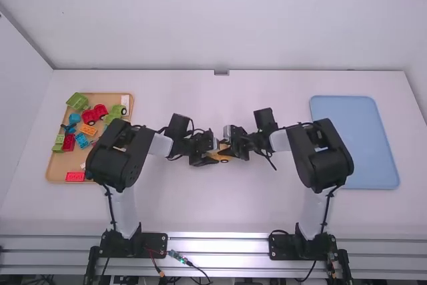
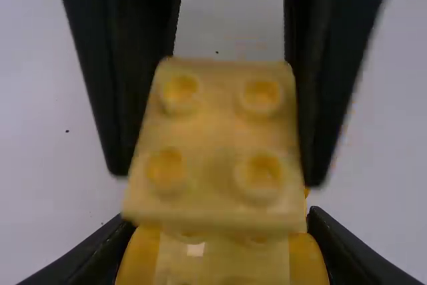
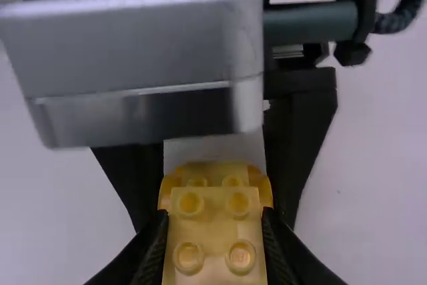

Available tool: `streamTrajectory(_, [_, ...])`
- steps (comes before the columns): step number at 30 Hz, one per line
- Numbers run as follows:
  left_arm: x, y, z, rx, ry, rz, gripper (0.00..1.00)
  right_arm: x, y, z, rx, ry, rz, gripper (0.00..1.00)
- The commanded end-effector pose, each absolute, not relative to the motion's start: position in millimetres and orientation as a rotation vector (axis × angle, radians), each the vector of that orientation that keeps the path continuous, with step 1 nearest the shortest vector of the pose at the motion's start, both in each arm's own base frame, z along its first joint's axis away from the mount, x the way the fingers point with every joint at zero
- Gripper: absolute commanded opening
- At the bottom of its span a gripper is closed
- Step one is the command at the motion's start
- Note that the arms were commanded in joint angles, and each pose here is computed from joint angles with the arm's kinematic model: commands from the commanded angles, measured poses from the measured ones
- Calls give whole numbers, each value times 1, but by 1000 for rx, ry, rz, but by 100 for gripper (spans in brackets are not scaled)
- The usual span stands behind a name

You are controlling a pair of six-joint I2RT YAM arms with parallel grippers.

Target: Assemble lego blocks to make yellow taxi

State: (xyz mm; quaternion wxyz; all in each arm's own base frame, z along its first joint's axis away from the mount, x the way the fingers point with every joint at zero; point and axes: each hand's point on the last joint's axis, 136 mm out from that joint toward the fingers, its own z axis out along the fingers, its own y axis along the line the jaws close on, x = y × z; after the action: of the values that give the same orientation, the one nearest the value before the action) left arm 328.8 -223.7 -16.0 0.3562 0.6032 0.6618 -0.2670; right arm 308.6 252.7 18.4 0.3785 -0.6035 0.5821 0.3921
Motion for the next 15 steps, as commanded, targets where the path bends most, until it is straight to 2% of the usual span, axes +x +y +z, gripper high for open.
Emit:
streamTrajectory(1, [330,-214,-27,1584,1761,-611,2,320,245,34,-1522,1457,963,7])
streamTrajectory(5, [331,-212,-27,1578,1765,-609,2,321,246,39,-1526,1455,948,6])
streamTrajectory(11, [332,-212,-26,1577,1760,-603,2,305,248,26,-1582,1497,967,4])
streamTrajectory(15, [332,-214,-26,1581,1753,-602,2,304,245,19,-1591,1536,945,4])
